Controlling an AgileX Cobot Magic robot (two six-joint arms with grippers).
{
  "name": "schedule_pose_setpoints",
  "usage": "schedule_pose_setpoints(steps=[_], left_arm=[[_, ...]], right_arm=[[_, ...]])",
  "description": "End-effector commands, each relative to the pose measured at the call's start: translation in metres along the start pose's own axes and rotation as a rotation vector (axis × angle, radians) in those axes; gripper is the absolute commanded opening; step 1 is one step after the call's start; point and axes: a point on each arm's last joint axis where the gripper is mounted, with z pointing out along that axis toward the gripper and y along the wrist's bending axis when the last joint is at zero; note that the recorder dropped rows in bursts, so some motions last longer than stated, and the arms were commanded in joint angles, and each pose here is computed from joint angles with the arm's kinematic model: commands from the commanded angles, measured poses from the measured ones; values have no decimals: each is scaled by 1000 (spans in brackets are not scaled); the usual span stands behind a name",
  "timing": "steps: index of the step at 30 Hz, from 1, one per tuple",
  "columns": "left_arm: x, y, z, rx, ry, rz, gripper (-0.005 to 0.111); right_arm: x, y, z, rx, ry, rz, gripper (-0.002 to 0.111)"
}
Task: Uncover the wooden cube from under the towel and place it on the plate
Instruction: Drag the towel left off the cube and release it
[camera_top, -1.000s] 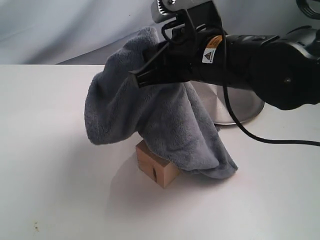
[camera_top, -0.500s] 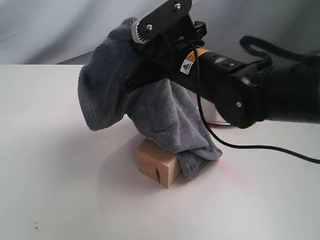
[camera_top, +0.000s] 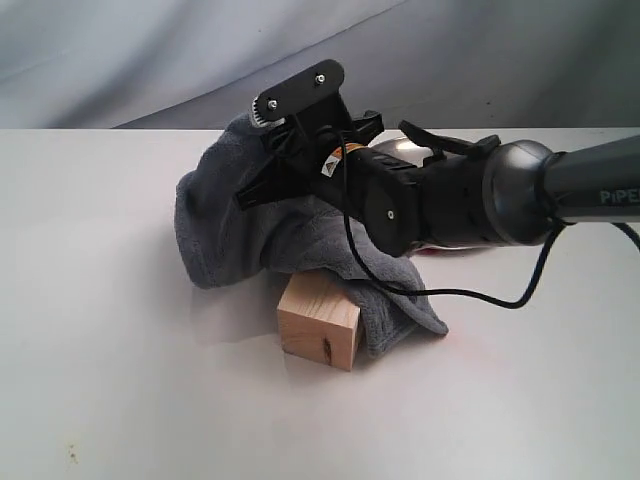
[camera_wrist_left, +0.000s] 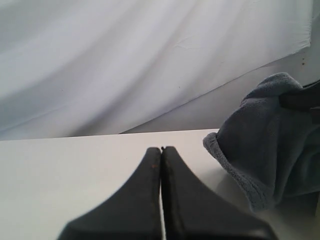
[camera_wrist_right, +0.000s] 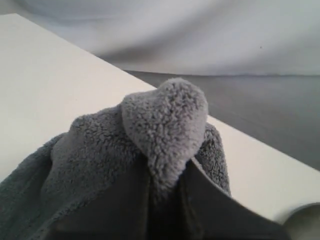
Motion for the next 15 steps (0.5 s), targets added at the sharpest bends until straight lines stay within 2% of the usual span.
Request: schedule_pose_setpoints(steps=[1,3,5,7,12,15], left_arm=[[0,0,0,-3,-11,-5,0],[0,0,0,-3,-11,-5,0],[0,0,0,-3,-11,-5,0],[0,0,0,-3,-11,-5,0],[0,0,0,-3,-11,-5,0],[0,0,0,-3,-11,-5,0]], right_arm=[[3,2,1,-23,86,43,0],[7,4,2,-36,120,43,2],[9,5,1,-46,143,43,9],[10,5,1,-50,152,43,22],[10,5,1,-50,152,43,63],[9,5,0,-50,148,43,72]])
